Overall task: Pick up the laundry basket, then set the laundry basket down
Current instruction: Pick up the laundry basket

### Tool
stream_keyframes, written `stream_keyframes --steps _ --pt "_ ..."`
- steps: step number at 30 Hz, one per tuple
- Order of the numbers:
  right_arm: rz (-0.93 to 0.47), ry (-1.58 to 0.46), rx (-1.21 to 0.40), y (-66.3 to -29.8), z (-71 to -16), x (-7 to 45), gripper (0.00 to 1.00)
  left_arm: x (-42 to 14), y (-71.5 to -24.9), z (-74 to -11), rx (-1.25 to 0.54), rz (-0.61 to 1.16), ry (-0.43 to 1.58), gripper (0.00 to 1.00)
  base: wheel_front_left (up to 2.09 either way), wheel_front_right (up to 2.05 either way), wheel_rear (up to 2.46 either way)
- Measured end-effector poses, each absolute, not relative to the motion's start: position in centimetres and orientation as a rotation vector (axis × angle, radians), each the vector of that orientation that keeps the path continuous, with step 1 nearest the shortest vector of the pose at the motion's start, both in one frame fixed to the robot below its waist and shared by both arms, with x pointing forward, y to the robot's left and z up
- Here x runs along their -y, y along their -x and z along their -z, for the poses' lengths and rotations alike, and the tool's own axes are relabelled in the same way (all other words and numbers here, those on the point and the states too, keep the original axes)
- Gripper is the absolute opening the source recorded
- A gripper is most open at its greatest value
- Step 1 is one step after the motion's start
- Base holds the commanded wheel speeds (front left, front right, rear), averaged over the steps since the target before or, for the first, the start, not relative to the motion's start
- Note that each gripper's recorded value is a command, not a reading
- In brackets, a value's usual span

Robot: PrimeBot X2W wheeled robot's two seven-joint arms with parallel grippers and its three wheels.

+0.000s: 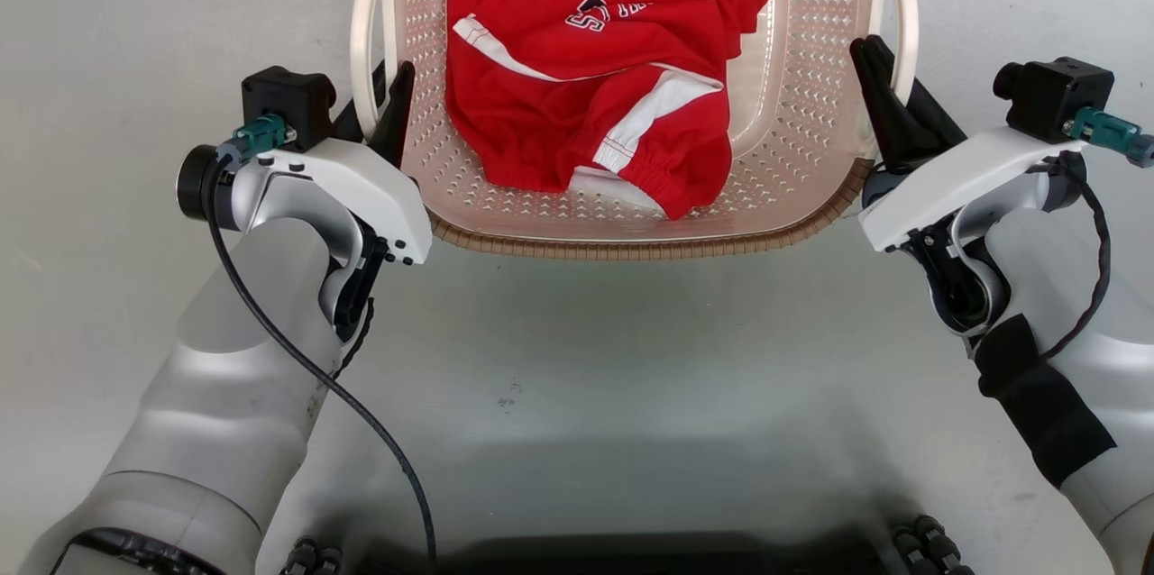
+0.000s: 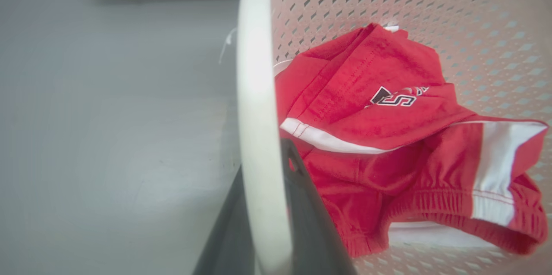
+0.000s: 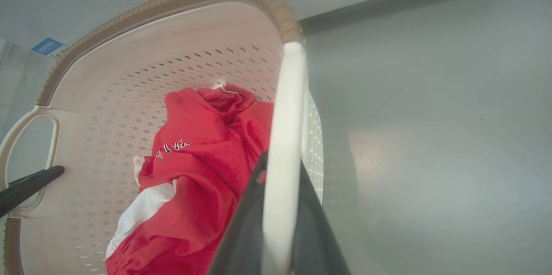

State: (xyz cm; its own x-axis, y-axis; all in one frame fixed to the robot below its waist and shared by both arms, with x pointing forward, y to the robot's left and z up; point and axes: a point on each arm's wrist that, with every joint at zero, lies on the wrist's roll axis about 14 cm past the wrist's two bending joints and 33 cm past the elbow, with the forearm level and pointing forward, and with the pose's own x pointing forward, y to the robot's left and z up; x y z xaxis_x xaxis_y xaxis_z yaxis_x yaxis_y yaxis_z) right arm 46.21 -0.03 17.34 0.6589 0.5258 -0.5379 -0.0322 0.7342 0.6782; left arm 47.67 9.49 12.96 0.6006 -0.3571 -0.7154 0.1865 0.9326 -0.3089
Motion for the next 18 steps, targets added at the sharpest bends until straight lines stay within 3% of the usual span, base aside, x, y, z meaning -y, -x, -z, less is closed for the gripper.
stream_keyframes --steps 18 --pt "-0.375 -0.609 -0.855 -45.36 -17.00 -0.19 0.00 -9.16 -46.98 -13.26 -0.909 0.312 0.224 0.00 0.00 0.00 0.00"
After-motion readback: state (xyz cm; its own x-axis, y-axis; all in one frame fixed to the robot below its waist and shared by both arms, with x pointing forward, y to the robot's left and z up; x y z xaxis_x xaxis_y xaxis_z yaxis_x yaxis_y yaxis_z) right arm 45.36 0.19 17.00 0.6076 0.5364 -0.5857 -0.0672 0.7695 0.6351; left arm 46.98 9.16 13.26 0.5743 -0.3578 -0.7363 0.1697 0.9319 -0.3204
